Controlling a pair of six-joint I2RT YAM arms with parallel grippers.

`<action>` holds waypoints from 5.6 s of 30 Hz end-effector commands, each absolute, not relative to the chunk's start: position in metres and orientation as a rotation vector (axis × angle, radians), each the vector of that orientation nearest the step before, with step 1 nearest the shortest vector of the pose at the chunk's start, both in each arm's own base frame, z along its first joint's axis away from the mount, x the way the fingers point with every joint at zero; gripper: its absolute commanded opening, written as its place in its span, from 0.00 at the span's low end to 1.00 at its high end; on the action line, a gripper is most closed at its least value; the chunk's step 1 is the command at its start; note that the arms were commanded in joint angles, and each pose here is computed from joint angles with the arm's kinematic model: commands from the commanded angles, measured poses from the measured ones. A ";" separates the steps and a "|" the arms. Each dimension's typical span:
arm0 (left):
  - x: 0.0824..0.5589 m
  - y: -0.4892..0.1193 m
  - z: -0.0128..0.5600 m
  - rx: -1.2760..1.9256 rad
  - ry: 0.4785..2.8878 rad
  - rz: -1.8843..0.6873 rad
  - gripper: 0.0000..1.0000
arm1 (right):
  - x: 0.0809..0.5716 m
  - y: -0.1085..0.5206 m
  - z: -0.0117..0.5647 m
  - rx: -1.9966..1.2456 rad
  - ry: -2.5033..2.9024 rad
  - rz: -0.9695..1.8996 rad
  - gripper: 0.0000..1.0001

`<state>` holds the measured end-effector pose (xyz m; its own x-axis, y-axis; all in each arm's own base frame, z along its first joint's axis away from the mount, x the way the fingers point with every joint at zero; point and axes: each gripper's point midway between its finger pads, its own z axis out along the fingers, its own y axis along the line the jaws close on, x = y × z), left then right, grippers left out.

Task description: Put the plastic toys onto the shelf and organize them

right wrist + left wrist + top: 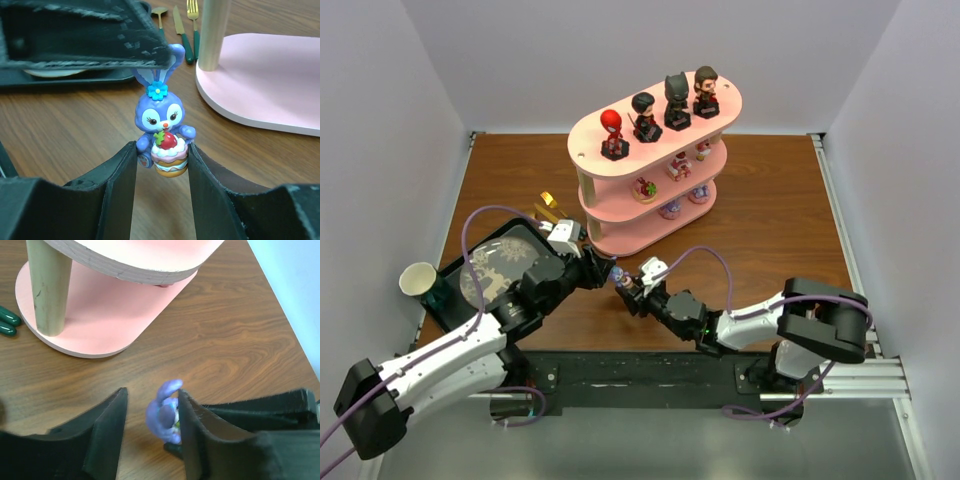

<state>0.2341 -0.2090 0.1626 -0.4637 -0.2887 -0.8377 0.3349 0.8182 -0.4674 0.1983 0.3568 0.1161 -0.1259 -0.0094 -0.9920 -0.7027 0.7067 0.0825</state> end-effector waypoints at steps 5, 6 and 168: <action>0.241 -0.213 0.189 -0.016 1.855 -0.743 0.11 | 0.200 0.372 0.149 -0.527 1.512 0.647 0.00; 0.241 -0.212 0.189 -0.013 1.857 -0.738 0.01 | 0.200 0.372 0.148 -0.526 1.514 0.646 0.00; 0.248 -0.100 0.229 -0.016 1.734 -0.193 0.97 | 0.391 0.345 0.112 -0.393 1.608 0.619 0.09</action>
<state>0.2460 -0.1039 0.2270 -0.1903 -0.1162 -0.9748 0.1157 0.9834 -0.1398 0.3802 0.3476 0.0898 -0.1635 0.0522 -0.9852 -0.6172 0.7736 0.1434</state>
